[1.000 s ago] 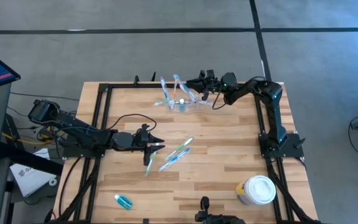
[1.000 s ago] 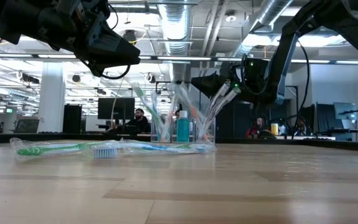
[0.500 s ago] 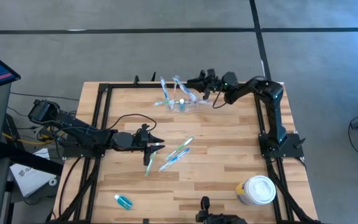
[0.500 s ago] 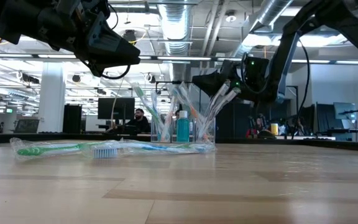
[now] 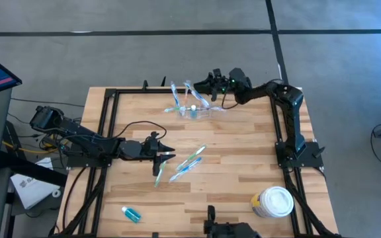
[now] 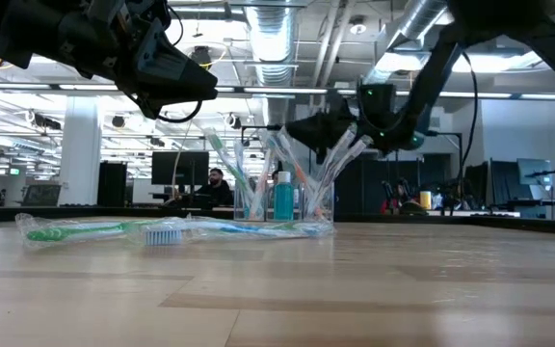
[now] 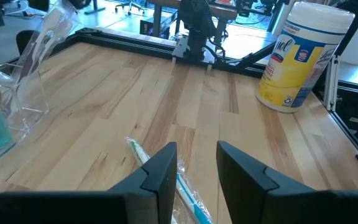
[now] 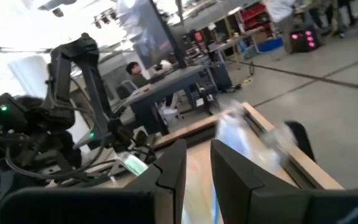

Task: Pick & Place toothbrushing station
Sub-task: Put the blue toothbrush into the transparent organizer

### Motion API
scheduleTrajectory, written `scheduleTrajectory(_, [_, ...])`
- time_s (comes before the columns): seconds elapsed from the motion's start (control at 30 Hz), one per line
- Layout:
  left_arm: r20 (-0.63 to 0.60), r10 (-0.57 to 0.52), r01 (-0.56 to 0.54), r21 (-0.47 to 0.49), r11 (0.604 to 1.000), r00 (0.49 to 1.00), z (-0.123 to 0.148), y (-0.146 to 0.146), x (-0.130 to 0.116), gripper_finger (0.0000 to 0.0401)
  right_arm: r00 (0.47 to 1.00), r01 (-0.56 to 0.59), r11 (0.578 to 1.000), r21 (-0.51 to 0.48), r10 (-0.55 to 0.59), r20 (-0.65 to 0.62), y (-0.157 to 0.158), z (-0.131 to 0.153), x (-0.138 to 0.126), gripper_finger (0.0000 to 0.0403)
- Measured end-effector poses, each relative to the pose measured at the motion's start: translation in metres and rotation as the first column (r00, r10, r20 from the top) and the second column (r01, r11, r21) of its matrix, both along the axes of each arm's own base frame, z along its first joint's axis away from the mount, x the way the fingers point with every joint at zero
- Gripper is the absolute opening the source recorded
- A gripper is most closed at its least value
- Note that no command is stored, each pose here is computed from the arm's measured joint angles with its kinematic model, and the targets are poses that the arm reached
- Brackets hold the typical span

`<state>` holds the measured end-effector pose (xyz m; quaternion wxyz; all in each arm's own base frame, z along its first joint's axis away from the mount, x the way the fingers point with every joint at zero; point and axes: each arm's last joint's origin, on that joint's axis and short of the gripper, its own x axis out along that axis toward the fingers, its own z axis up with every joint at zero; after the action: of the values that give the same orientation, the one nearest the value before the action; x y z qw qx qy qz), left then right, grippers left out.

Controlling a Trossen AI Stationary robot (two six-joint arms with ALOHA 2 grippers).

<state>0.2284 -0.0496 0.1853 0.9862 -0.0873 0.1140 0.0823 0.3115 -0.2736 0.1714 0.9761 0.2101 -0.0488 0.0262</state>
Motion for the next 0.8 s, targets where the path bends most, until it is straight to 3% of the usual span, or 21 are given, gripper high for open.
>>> scheduleTrajectory(0.17, [0.000, 0.000, 0.000, 0.001, 1.000, 1.000, 0.000, 0.000, 0.000, 0.0106, 0.999, -0.040, 0.999, -0.022, 0.040, 0.001, -0.004, 0.018, 0.016, 0.0066])
scheduleTrajectory(0.43, [-0.001, -0.001, 0.001, 0.003, 1.000, 1.000, 0.000, 0.000, 0.000, 0.0106, 0.987, -0.069, 0.997, -0.023, 0.065, -0.144, -0.011, 0.029, 0.033, 0.0066])
scheduleTrajectory(0.57, [-0.001, -0.001, 0.001, 0.003, 1.000, 1.000, 0.000, 0.000, 0.000, 0.0106, 0.970, -0.071, 0.992, -0.109, 0.043, -0.241, -0.002, 0.049, 0.035, 0.0066])
scheduleTrajectory(0.8, [-0.001, -0.001, 0.001, 0.003, 1.000, 1.000, 0.000, 0.000, 0.000, 0.0106, 0.932, 0.009, 0.965, -0.263, -0.103, -0.349, 0.020, 0.085, 0.026, 0.0066])
